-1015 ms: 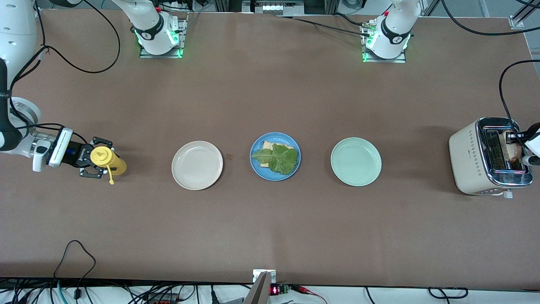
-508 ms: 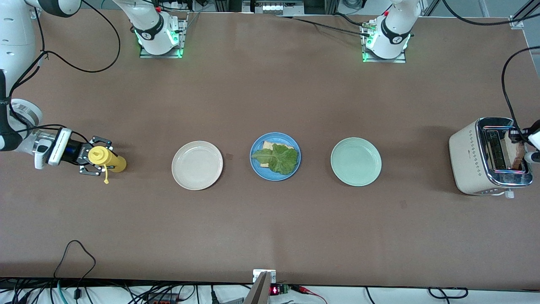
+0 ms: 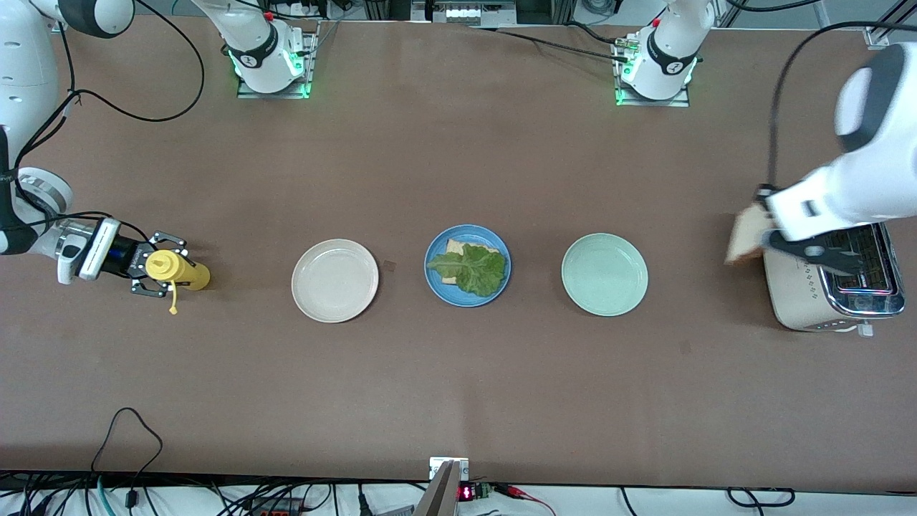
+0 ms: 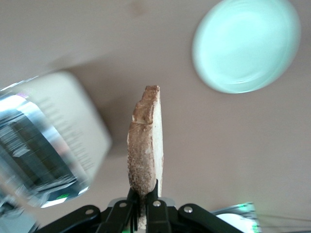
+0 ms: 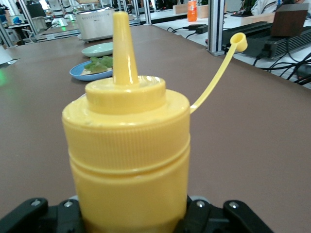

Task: Make sandwich in blue plate with both arms
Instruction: 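Set the bottle down with the right gripper while the left gripper lifts bread, then lower the second bread slice onto the lettuce with the left gripper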

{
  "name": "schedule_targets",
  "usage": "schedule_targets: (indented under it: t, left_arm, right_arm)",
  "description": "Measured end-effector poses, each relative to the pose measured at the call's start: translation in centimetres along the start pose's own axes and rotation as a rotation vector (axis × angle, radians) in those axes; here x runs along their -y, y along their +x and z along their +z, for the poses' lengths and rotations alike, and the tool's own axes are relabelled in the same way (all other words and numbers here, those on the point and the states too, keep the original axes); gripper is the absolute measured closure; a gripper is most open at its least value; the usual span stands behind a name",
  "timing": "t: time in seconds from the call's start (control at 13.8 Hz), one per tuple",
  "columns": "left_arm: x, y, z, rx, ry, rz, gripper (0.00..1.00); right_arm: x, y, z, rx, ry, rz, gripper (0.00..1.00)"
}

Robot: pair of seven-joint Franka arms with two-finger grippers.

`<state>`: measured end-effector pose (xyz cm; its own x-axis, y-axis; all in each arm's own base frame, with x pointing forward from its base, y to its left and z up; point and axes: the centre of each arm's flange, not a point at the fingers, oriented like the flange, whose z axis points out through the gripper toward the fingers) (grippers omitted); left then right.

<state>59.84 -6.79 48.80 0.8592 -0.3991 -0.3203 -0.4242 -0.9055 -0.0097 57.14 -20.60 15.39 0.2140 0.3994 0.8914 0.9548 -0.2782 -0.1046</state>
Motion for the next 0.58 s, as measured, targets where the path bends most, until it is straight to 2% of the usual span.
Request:
schedule_targets:
  t: [0.22,0.44,0.58]
  left_arm:
    - [-10.4,4.0,1.7,0.012,-0.151,0.072,0.92]
    - [-19.3,8.2,4.0,-0.013,-0.315,0.094,0.92]
    - [-22.8,10.7,5.2,-0.050,-0.526,0.070,0.92]
  right_arm:
    - [-0.4,0.1,0.0,-0.016,-0.044,0.007,0.54]
    - [-0.9,-0.4,0.1,-0.033,-0.096,0.027,0.54]
    - [-0.7,-0.6,0.2,-0.050,-0.113,0.043,0.54]
